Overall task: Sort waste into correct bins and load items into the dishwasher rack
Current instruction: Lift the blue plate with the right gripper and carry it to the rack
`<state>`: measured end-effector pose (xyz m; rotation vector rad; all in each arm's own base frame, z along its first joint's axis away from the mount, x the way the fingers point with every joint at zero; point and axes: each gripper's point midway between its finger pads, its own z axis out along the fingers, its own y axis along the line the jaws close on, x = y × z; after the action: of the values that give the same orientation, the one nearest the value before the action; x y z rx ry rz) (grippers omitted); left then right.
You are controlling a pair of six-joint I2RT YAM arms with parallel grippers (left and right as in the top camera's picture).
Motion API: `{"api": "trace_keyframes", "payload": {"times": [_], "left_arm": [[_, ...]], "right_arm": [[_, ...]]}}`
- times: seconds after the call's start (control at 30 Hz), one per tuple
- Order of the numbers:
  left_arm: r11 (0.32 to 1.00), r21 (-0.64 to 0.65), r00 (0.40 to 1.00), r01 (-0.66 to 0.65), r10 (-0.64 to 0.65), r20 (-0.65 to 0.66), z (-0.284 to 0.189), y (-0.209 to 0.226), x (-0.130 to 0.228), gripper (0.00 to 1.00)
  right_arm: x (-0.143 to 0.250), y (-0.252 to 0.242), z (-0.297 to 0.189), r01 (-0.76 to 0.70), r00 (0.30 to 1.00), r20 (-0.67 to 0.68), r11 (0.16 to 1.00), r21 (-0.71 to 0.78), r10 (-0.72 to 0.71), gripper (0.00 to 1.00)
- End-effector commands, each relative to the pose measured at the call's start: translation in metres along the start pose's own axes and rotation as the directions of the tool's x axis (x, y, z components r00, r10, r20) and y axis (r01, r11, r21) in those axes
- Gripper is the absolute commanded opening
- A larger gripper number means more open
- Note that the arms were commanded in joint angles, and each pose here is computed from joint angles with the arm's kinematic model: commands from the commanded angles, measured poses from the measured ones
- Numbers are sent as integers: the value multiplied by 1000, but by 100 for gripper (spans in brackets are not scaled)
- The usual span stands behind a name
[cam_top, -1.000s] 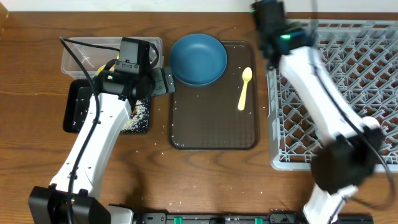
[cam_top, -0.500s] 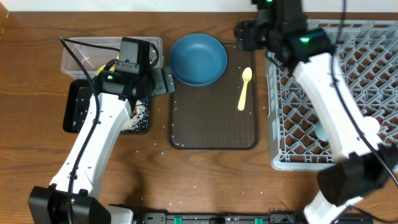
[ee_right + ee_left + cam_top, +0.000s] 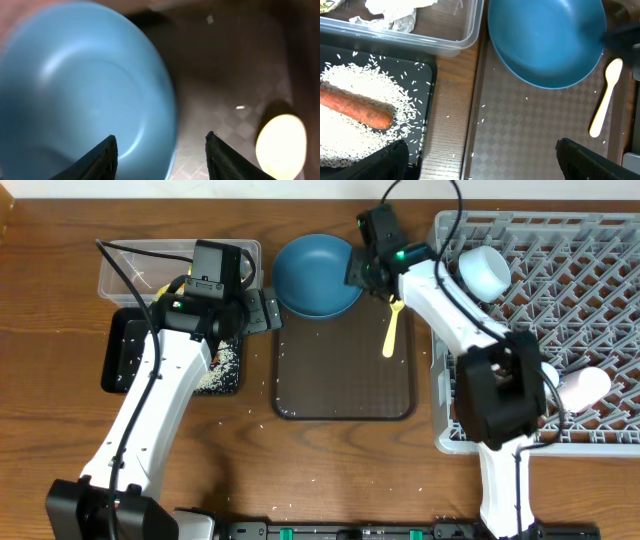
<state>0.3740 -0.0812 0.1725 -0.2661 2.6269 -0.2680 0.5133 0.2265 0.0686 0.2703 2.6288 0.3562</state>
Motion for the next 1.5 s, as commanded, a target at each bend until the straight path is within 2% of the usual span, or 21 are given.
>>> {"api": "trace_keyframes", "payload": {"times": [0.0,0.13,0.33,0.5,0.6,0.77,0.87,1.0,1.13,1.23,1.37,1.47], "left_arm": [[1000,0,1000,0,0,18,-4,-1,-6,96],[1000,0,1000,0,0,18,-4,-1,-6,96],[1000,0,1000,0,0,18,-4,-1,-6,96],[1000,0,1000,0,0,18,-4,-1,-6,96],[1000,0,1000,0,0,18,-4,-1,-6,96],[1000,0,1000,0,0,18,-4,-1,-6,97],[1000,0,1000,0,0,18,-4,-1,-6,97],[1000,0,1000,0,0,18,-4,-1,-6,97],[1000,0,1000,0,0,18,-4,-1,-6,96],[1000,0,1000,0,0,18,-4,-1,-6,96],[1000,0,1000,0,0,18,-4,-1,-6,96],[1000,0,1000,0,0,18,-4,-1,-6,97]], "right_arm": [[6,-6,12,-48,999,-8,998,32,49,54],[16,-14,29,-46,998,-33,997,58,48,46],[30,-24,47,-43,996,-72,995,87,50,25],[25,-23,45,-47,997,-58,996,80,52,13],[19,-25,42,-55,997,-51,995,79,59,2],[0,-28,25,-56,998,-15,997,59,57,1],[-23,-21,-6,-17,999,44,1000,25,16,1],[-63,-15,-71,49,983,175,999,1,-48,1],[-101,-39,-148,32,937,342,994,109,-67,1],[-124,-76,-208,-35,881,465,965,262,-95,1],[-136,-140,-277,-216,808,574,843,492,-128,1],[-132,-187,-318,-343,780,600,680,648,-178,1]]}}
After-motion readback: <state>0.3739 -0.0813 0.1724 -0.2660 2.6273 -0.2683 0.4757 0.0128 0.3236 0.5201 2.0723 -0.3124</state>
